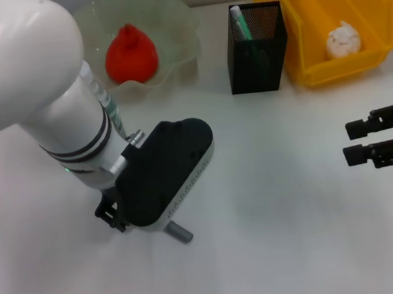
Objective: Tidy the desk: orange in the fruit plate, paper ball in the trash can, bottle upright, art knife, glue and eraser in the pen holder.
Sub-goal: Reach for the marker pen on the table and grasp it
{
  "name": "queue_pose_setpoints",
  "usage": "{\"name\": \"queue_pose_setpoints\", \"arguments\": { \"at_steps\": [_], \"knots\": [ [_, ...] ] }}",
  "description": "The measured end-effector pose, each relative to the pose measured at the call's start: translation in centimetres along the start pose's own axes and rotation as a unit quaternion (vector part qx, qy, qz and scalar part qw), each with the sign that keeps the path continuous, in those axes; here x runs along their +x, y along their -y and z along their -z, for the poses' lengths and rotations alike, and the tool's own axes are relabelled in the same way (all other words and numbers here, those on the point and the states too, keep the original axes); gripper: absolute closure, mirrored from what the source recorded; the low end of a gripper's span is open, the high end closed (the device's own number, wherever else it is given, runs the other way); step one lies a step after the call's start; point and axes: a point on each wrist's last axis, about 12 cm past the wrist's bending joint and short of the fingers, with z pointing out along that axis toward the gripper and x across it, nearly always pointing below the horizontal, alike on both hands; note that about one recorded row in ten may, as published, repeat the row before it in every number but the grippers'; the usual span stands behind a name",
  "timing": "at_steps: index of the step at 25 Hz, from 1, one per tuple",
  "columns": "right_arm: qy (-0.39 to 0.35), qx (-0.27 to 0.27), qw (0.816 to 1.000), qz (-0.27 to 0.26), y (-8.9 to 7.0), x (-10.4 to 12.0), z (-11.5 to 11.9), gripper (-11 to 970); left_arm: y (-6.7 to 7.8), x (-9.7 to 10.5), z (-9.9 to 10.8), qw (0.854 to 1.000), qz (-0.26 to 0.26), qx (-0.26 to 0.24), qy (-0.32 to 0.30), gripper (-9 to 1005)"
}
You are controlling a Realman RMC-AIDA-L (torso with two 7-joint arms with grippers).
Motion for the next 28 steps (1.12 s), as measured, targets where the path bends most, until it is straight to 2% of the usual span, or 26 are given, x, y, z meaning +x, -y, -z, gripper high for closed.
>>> {"name": "queue_pose_setpoints", "arguments": {
  "at_steps": [9, 28],
  "knots": [
    [0.001, 0.001, 1.0, -0.003, 0.1, 0.0, -0.3, 350, -0.2, -0.1, -0.2, 1.0, -0.005, 0.003, -0.007, 519],
    [-0.003, 0.013, 1.0, -0.005, 0.5, -0.1, -0.5, 351, -0.6, -0.6, -1.4, 0.999, -0.021, 0.028, -0.024, 519]
  ]
}}
